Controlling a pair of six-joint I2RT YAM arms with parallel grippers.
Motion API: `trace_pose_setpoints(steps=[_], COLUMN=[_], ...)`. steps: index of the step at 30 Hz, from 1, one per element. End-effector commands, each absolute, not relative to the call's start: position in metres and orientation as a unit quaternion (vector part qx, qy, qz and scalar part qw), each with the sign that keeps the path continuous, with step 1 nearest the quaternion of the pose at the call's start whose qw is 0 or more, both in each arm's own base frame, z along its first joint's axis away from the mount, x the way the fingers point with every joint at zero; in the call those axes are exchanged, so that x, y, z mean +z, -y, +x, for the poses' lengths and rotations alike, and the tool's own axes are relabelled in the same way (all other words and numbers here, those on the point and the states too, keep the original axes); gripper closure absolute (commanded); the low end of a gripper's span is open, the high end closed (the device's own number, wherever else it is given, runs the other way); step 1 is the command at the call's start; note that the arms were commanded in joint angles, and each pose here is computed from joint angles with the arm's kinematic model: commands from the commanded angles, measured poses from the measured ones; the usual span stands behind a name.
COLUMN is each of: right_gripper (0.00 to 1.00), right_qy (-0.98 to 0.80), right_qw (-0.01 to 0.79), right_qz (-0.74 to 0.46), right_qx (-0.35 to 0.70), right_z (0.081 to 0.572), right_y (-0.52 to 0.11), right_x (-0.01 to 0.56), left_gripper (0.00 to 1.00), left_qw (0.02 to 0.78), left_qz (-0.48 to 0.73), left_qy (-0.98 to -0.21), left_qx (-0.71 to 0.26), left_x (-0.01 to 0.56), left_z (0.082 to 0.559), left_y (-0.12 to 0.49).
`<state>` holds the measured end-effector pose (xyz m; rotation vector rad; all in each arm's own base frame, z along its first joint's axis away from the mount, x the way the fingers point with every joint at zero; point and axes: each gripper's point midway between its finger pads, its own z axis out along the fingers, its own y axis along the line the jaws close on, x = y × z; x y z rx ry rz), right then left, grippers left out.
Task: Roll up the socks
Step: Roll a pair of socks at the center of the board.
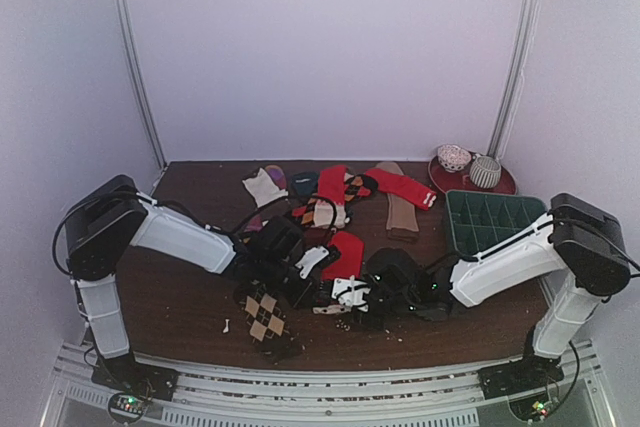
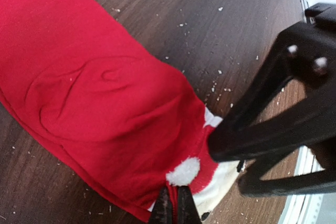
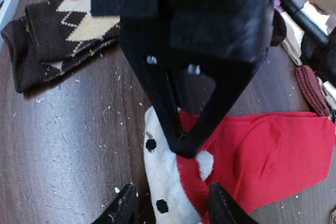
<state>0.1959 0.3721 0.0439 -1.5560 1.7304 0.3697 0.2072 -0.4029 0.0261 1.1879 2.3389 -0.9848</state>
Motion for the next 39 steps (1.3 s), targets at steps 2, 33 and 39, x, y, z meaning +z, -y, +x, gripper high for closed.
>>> trace_pose_setpoints(steps=[2, 33, 39], right_gripper=[0.54, 0.89, 0.89], right_qy=[-0.685, -0.885, -0.893], right_qw=[0.375, -0.001, -0.035], right_qz=[-0.609, -0.283, -0.257], right_qx=[0.142, 0.369, 0.369], right_z=[0.196, 0.148, 0.154], right_y=[-0.372, -0.307, -0.3], right_x=[0.029, -0.038, -0.042], left_gripper=[1.0, 0.21, 0.27], left_qw=[0.126, 0.428, 0.399], left_qz=[0.423, 0.517, 0.545], left_qy=[-0.838, -0.644, -0.613], left_qx=[-0.32, -0.368, -0.41], left_x=[0.005, 0.127, 0.112], left_z=[0.195, 0.214, 0.205], left_y=[0.385, 0.401, 0.425])
